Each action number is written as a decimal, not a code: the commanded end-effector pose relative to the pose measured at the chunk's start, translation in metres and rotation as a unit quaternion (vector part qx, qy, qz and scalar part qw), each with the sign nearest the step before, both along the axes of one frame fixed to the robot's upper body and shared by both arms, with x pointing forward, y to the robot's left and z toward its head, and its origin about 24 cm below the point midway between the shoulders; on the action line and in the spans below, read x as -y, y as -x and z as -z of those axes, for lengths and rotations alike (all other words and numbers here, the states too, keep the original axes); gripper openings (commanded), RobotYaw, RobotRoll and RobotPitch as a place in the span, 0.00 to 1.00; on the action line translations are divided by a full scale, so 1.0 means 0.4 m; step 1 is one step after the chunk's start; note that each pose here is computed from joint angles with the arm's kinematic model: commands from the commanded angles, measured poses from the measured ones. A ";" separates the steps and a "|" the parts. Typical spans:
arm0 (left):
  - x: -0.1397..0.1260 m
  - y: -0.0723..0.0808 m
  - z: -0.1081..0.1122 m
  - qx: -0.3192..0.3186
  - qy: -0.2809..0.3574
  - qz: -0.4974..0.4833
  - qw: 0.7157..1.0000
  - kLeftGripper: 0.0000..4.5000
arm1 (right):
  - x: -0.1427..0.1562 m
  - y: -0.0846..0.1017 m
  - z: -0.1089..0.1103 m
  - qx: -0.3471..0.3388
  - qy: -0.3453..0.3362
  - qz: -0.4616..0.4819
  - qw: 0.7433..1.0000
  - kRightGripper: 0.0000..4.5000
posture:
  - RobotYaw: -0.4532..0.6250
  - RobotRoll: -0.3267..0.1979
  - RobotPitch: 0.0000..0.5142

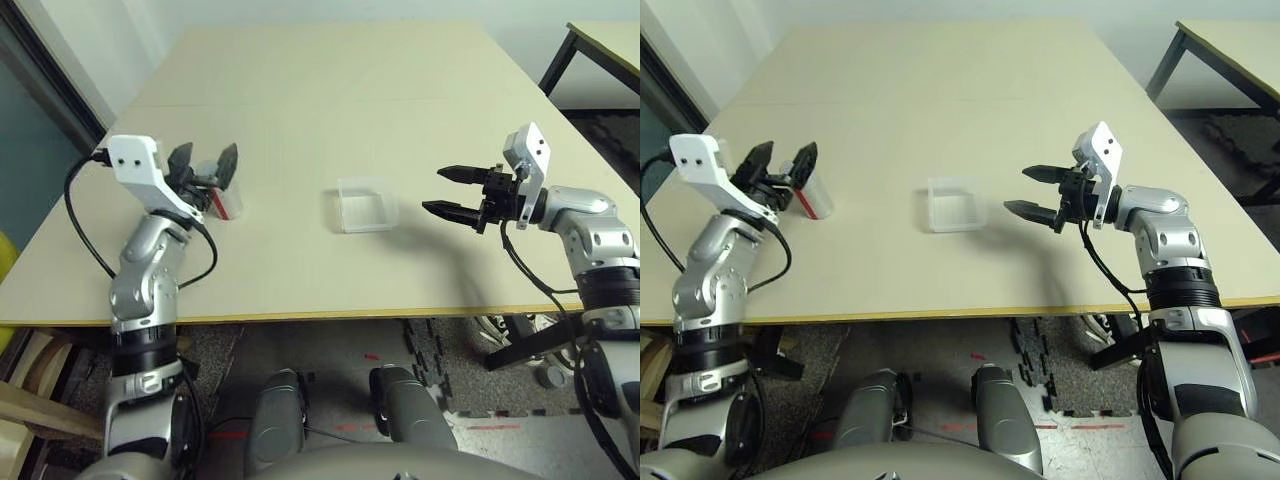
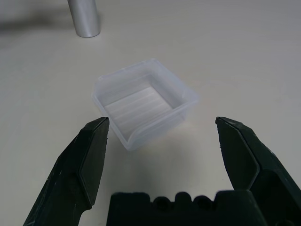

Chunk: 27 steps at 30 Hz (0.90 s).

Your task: Pour the medicine from the bottle into the box.

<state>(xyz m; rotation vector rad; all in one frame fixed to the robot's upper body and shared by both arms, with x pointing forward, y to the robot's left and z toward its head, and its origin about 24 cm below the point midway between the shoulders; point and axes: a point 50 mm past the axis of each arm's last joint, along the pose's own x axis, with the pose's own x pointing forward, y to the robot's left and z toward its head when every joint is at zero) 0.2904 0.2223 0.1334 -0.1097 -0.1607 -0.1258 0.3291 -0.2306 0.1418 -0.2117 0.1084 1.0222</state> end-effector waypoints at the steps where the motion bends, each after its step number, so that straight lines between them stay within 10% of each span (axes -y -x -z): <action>1: 0.007 0.013 0.011 -0.008 -0.007 -0.013 1.000 0.99 | -0.005 0.000 0.014 -0.008 0.002 -0.004 1.000 1.00 | 0.31 0.62 0.18; 27: -0.059 -0.014 0.123 -0.055 -0.036 -0.037 0.997 0.99 | -0.013 0.007 0.018 -0.011 0.001 -0.007 1.000 1.00 | 0.28 0.62 0.19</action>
